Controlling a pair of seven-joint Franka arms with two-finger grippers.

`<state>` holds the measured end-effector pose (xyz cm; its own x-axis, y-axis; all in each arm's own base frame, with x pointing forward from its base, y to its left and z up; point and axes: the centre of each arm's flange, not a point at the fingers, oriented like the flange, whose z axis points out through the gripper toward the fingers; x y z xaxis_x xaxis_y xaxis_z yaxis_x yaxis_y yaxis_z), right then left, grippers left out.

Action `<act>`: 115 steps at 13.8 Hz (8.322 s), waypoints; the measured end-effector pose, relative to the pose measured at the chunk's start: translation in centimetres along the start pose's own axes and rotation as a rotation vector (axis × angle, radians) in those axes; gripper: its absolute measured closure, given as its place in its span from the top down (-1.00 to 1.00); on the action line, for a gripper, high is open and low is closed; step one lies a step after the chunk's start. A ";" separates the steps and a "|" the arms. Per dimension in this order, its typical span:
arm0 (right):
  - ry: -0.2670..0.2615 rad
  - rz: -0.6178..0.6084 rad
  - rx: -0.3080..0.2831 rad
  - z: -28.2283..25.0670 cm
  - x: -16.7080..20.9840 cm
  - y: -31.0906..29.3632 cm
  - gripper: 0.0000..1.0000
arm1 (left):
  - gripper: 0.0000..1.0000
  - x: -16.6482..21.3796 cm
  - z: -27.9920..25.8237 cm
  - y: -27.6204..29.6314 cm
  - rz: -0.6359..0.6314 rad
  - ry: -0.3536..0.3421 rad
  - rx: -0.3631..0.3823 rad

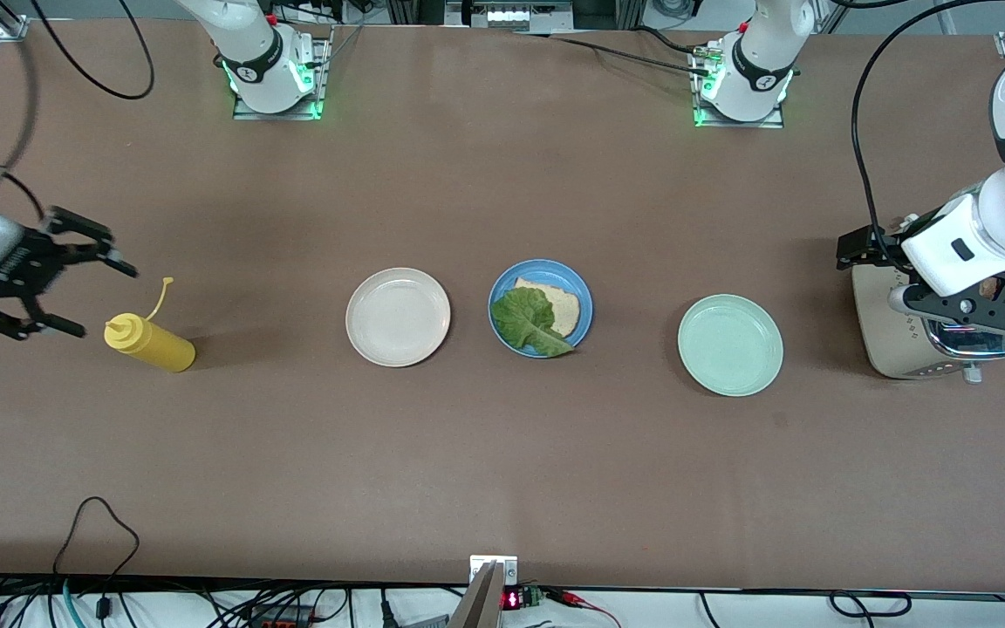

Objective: Make sandwich in blue plate with both arms
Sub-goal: 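Withdraw the right gripper toward the yellow bottle, then grasp the yellow squeeze bottle with the right gripper and lift it, then tilt the yellow bottle over the blue plate with the right gripper, then return the yellow bottle to the table with the right gripper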

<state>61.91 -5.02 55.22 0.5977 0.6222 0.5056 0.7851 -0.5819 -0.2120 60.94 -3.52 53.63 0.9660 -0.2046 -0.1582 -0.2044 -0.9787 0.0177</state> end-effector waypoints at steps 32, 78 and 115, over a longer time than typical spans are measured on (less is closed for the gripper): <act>1.050 -0.422 0.262 27.9 -41.8 21.9 1.00 | 1.00 -0.6 0.3 -2.4 -0.040 -0.020 -0.008; -0.176 -0.572 0.173 23.1 7.7 3.7 -0.03 | 1.00 -2.0 2.4 -2.1 -0.049 -0.068 0.195; -0.827 -0.676 -0.370 37.7 20.1 -25.2 -0.03 | 1.00 -1.8 1.0 -3.6 -0.101 0.054 -0.039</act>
<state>60.25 41.94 39.17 0.1007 0.9437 -0.3151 0.9738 -0.0286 0.2254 59.78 0.38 52.81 0.9887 -0.1045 -0.1077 -0.1004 -0.9940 0.0429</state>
